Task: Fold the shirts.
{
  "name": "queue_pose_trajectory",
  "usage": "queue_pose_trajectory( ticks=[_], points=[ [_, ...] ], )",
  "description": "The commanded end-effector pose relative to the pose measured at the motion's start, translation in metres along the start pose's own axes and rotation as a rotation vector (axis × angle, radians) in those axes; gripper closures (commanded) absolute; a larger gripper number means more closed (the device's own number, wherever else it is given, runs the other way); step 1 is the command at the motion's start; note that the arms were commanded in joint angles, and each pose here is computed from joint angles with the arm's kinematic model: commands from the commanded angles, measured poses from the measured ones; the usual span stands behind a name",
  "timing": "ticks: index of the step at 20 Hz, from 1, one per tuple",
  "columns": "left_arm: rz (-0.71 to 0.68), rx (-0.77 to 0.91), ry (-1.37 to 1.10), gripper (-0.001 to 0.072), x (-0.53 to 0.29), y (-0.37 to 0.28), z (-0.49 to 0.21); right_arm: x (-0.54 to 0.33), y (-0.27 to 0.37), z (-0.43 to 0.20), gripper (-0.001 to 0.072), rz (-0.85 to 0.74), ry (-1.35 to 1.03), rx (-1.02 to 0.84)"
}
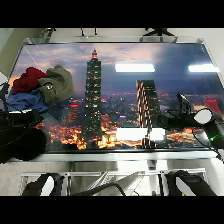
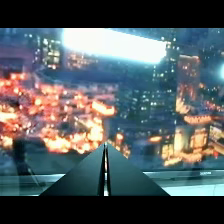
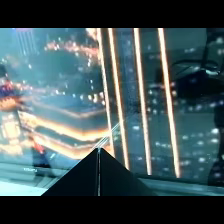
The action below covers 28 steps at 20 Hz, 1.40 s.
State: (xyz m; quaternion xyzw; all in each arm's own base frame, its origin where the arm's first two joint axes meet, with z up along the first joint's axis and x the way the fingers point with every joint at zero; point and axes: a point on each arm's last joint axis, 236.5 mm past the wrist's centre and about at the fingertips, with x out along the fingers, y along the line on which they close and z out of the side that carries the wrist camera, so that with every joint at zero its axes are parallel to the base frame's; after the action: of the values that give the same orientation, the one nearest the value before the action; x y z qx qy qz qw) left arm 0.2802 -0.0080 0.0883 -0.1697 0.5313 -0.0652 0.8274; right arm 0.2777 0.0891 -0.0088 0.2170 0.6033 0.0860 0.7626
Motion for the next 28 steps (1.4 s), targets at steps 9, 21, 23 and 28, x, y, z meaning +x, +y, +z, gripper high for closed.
queue_pose_trajectory(
  ticks=[9, 21, 23, 28],
  points=[
    [0.037, -0.009, -0.213, -0.0007, -0.002, 0.011, 0.053, 0.000, 0.000, 0.019, 0.0693, 0.001, -0.080, -0.016],
    [0.128, -0.075, -0.089, 0.0032, 0.154, 0.121, 0.160, -0.013, -0.002, 0.078, 0.0416, -0.011, -0.335, -0.025],
    [0.123, -0.093, -0.045, 0.0032, 0.187, 0.135, 0.163, -0.015, -0.002, 0.085, 0.0416, -0.011, -0.364, -0.024],
    [0.047, -0.095, 0.037, 0.0033, 0.239, 0.133, 0.170, -0.005, -0.007, 0.089, 0.0416, -0.021, -0.358, -0.019]
  ],
)
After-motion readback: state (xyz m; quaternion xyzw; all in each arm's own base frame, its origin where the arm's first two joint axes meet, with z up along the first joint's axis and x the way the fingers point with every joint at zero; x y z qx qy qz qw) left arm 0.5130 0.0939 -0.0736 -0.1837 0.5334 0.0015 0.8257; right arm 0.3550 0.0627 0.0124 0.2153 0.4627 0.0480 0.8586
